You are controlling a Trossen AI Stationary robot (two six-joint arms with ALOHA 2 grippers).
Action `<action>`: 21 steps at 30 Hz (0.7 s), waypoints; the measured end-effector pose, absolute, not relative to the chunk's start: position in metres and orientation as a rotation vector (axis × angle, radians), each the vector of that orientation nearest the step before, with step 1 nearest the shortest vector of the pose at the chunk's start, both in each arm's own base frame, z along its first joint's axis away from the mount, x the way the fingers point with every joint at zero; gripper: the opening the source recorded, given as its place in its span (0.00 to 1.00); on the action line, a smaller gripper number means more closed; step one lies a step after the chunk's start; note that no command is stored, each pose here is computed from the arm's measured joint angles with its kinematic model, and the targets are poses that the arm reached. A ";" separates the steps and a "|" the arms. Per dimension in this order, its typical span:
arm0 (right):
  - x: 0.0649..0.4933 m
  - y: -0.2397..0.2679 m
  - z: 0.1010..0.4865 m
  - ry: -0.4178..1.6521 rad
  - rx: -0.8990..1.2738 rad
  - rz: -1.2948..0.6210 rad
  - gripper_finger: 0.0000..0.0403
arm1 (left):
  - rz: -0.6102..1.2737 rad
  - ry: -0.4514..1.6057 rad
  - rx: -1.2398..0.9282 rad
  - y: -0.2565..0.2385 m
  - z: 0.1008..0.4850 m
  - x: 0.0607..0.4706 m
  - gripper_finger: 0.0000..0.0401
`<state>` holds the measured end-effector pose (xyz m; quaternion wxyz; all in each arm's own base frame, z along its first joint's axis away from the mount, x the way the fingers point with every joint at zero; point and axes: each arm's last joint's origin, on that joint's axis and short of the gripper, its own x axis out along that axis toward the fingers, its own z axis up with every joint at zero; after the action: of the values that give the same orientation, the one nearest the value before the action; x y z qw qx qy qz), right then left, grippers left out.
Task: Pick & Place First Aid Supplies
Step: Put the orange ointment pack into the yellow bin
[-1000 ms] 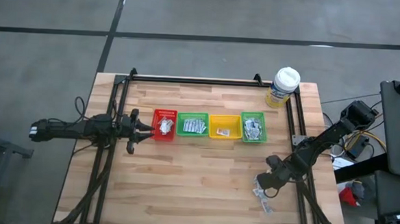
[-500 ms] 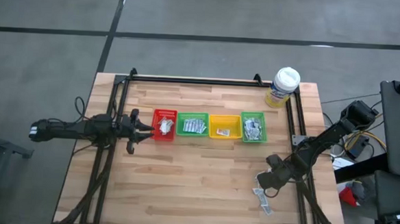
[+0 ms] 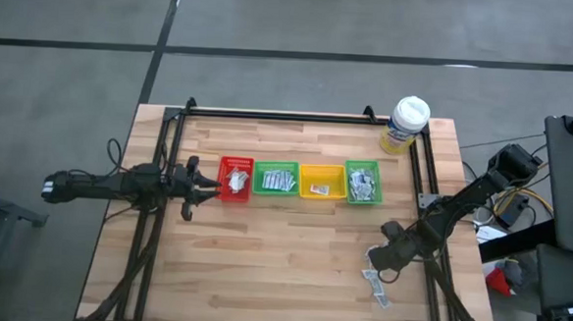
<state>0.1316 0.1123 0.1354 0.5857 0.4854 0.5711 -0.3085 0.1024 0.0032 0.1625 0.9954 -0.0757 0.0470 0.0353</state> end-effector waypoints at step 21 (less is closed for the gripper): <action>0.142 0.122 0.173 1.364 1.073 -0.525 0.02 | 0.070 0.094 -0.152 0.003 0.163 0.102 0.28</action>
<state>0.1416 0.1219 0.1730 0.6164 0.4661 0.5923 -0.2281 0.1024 0.0032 0.1625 0.9954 -0.0757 0.0467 0.0351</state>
